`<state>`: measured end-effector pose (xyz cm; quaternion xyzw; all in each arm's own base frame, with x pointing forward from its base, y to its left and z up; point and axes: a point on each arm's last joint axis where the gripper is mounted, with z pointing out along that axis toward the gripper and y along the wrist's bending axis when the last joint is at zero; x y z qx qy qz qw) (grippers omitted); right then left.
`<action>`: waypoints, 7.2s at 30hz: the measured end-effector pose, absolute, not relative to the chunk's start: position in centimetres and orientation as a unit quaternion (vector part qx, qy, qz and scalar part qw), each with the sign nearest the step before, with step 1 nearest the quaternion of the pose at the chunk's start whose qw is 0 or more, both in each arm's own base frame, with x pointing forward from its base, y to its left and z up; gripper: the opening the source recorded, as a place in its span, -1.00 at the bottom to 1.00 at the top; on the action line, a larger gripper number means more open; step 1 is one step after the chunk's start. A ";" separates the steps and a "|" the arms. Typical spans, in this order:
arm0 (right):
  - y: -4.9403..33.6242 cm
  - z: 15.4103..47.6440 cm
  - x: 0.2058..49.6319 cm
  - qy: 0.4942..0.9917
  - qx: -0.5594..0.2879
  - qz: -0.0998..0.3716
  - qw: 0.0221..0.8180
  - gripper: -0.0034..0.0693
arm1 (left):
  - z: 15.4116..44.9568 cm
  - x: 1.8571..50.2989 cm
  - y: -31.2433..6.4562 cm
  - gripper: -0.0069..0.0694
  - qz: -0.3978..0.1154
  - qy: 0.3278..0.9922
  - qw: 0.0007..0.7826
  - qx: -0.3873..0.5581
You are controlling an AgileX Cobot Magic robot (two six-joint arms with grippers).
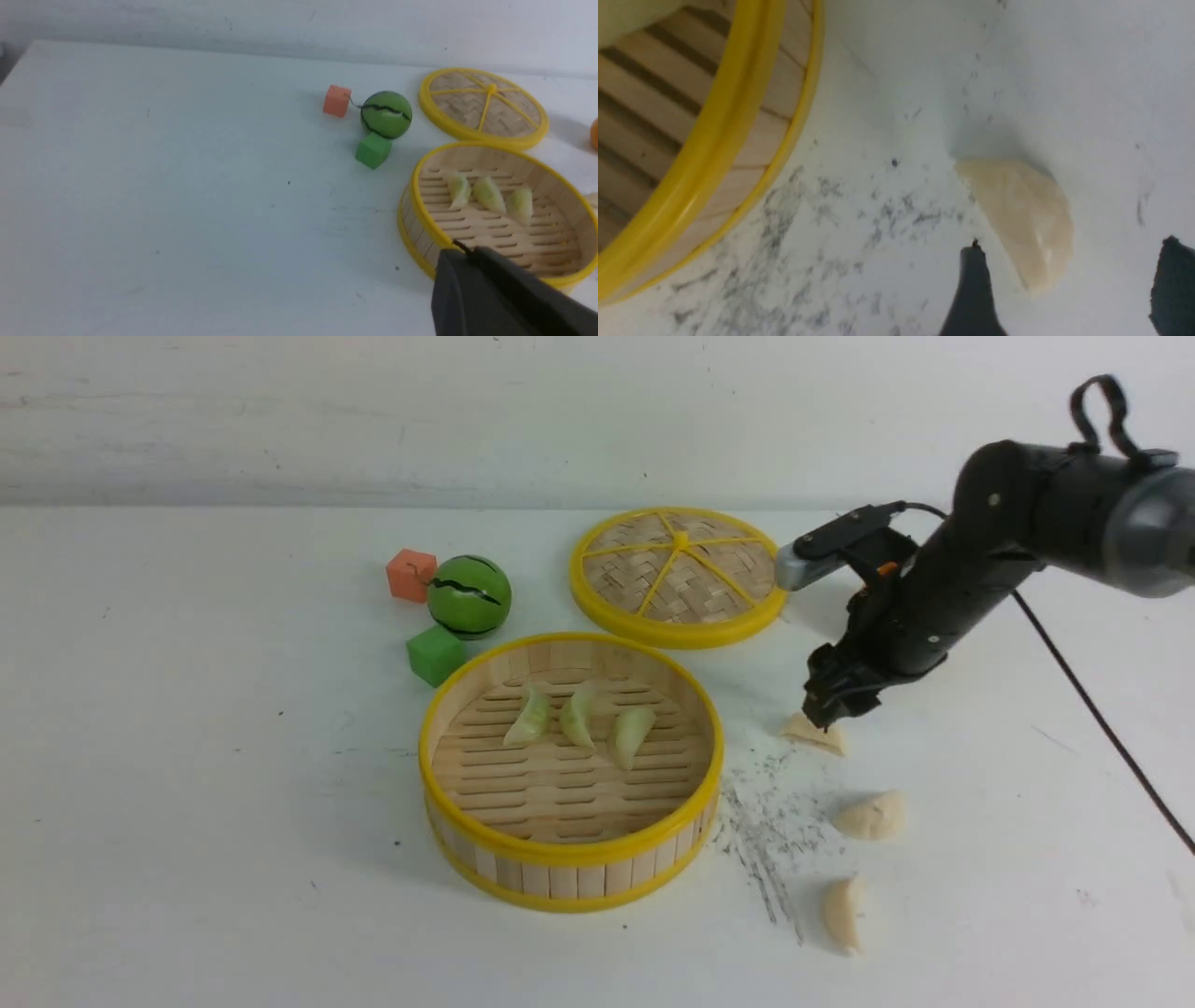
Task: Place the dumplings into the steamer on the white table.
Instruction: 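Reach for and grasp a dumpling lying on the table beside the steamer, then place the dumpling in the bamboo steamer basket with the right gripper, then reach for and grasp a dumpling lying on the table beside the steamer, then place the dumpling in the bamboo steamer basket with the right gripper, then reach for and grasp a dumpling lying on the table beside the steamer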
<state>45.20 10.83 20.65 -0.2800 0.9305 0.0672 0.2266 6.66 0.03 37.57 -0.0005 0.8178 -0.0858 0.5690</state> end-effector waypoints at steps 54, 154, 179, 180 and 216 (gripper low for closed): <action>32.7 19.5 39.0 0.941 -0.207 0.154 0.218 0.33 | 28.3 8.1 -1.4 -0.85 -0.053 0.844 0.530 0.062; 30.1 19.2 38.4 0.937 -0.207 0.113 0.257 -0.32 | 28.4 8.1 -1.5 -0.72 -0.070 0.842 0.532 0.043; 18.2 23.9 28.1 0.948 0.025 0.028 0.317 0.10 | 28.3 8.0 -1.7 -0.69 -0.089 0.846 0.525 0.036; 17.9 22.8 27.6 0.949 0.036 0.032 0.310 0.10 | 28.3 8.0 -1.7 -0.69 -0.089 0.846 0.525 0.036; 18.2 16.0 26.8 0.968 0.011 0.029 0.248 -0.36 | 27.3 8.2 -2.3 -0.62 -0.107 0.838 0.533 0.056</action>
